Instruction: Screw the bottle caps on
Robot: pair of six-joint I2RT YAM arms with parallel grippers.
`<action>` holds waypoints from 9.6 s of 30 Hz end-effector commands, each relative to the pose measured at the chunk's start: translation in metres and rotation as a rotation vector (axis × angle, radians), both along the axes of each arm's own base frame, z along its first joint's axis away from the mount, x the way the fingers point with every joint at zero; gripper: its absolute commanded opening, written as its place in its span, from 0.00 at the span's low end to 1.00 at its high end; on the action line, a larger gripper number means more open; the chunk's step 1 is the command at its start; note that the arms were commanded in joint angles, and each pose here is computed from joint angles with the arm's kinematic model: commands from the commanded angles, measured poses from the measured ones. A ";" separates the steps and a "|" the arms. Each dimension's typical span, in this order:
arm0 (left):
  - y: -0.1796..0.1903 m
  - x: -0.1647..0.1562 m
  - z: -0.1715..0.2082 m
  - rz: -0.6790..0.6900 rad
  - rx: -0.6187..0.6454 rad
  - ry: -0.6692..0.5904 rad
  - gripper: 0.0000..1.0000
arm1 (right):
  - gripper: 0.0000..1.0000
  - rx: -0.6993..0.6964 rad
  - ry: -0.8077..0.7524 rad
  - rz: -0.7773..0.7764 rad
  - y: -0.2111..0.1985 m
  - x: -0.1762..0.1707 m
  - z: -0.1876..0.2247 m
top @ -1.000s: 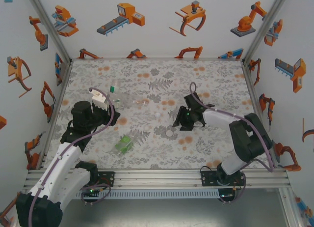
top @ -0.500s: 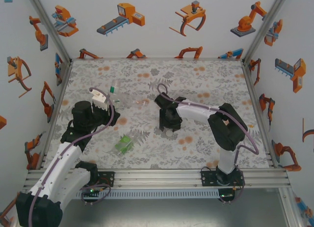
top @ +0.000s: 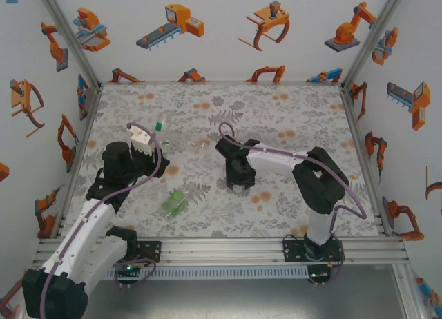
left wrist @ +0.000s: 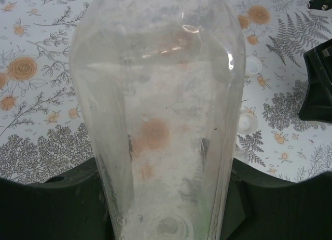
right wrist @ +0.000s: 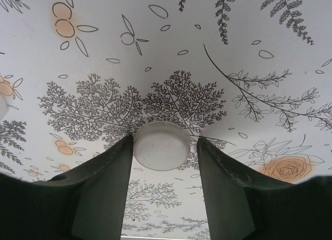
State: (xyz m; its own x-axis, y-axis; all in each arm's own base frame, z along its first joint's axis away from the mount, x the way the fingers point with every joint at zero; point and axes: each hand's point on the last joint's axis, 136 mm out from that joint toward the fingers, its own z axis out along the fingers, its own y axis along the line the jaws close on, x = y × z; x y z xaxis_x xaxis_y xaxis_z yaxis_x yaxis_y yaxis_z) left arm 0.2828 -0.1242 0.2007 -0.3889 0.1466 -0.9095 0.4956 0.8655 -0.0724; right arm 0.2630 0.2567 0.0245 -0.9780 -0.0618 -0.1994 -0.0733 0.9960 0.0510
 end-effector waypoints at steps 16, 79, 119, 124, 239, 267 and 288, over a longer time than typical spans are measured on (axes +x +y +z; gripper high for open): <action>-0.003 0.002 0.016 -0.019 0.001 -0.041 0.00 | 0.38 -0.049 0.031 0.004 -0.007 -0.012 -0.002; -0.124 -0.125 0.073 -1.079 0.273 -0.178 0.00 | 0.00 0.813 -0.866 1.544 0.029 -0.111 0.378; -0.132 -0.127 0.086 -1.081 0.209 -0.210 0.00 | 0.00 0.840 -0.821 1.556 0.049 -0.115 0.365; -0.132 -0.129 0.085 -1.093 0.204 -0.203 0.00 | 0.00 0.837 -0.822 1.557 0.050 -0.114 0.365; -0.133 -0.122 0.105 -1.005 0.159 -0.335 0.00 | 0.48 0.769 -0.939 1.521 0.057 -0.113 0.392; -0.133 -0.121 0.099 -1.002 0.162 -0.314 0.00 | 0.44 0.808 -0.886 1.451 0.052 -0.119 0.396; -0.133 -0.112 0.099 -0.957 0.163 -0.317 0.00 | 0.04 1.074 -0.082 -0.102 0.047 -0.050 0.339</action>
